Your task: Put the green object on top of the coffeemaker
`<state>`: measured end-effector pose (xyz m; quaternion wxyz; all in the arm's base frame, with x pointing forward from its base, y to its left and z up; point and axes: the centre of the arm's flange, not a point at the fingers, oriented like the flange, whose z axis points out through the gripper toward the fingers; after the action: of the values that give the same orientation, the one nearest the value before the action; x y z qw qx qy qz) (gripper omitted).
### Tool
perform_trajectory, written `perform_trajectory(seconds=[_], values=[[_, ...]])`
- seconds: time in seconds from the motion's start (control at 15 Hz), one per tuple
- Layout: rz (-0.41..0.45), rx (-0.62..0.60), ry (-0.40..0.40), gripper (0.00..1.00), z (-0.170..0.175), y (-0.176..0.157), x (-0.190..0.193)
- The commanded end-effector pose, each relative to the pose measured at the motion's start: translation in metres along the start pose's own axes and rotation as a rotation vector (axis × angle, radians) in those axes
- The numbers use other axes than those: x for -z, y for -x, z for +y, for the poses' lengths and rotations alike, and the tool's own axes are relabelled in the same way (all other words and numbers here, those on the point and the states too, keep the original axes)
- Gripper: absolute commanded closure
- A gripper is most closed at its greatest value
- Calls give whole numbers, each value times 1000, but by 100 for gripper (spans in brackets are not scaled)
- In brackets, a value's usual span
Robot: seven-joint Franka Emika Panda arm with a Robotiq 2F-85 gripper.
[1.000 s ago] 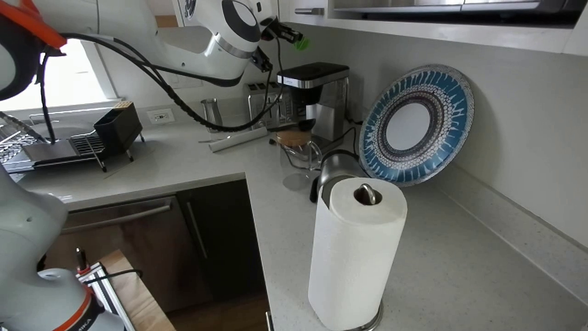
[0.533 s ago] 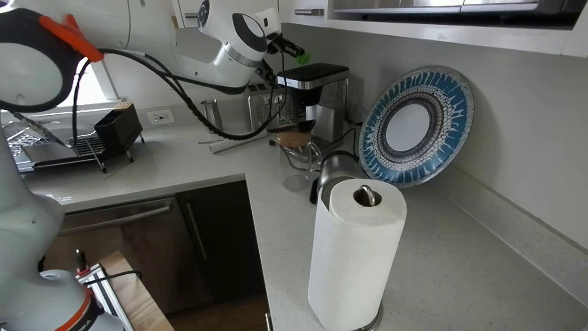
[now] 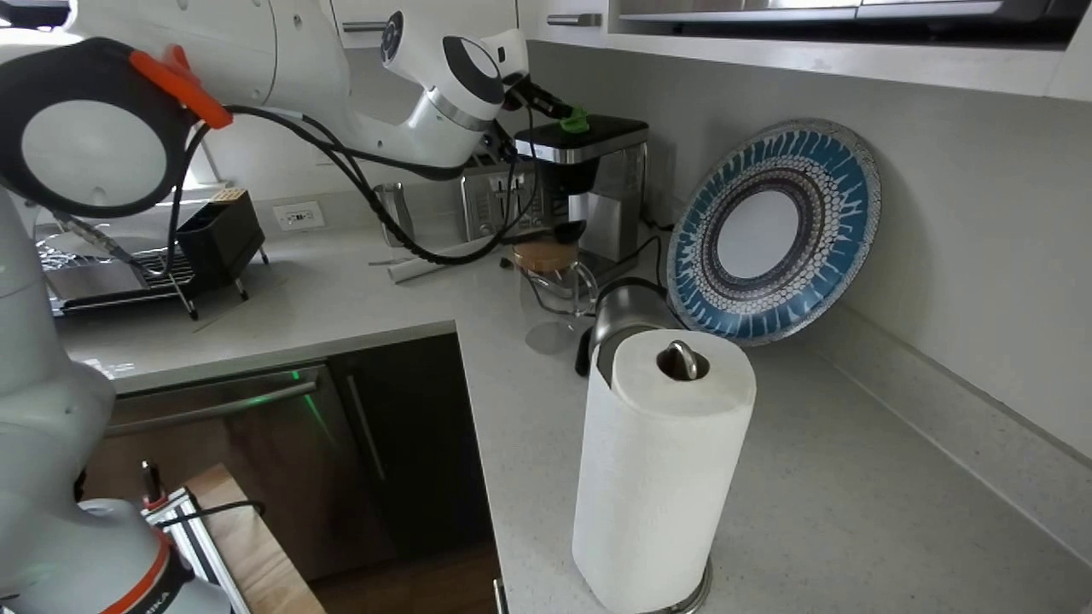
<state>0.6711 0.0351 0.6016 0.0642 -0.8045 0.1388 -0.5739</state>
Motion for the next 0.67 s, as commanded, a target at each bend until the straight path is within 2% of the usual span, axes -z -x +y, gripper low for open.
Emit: perform_trajectory(seconds=[0.0,0.27,0.4,0.6], values=[[4,-7,18,31,-3,4,-10],[12,19,0,1,-12,0,4],[4,48,-9,0,-21,-1,15],[-3,102,24,0,-34,-1,34]])
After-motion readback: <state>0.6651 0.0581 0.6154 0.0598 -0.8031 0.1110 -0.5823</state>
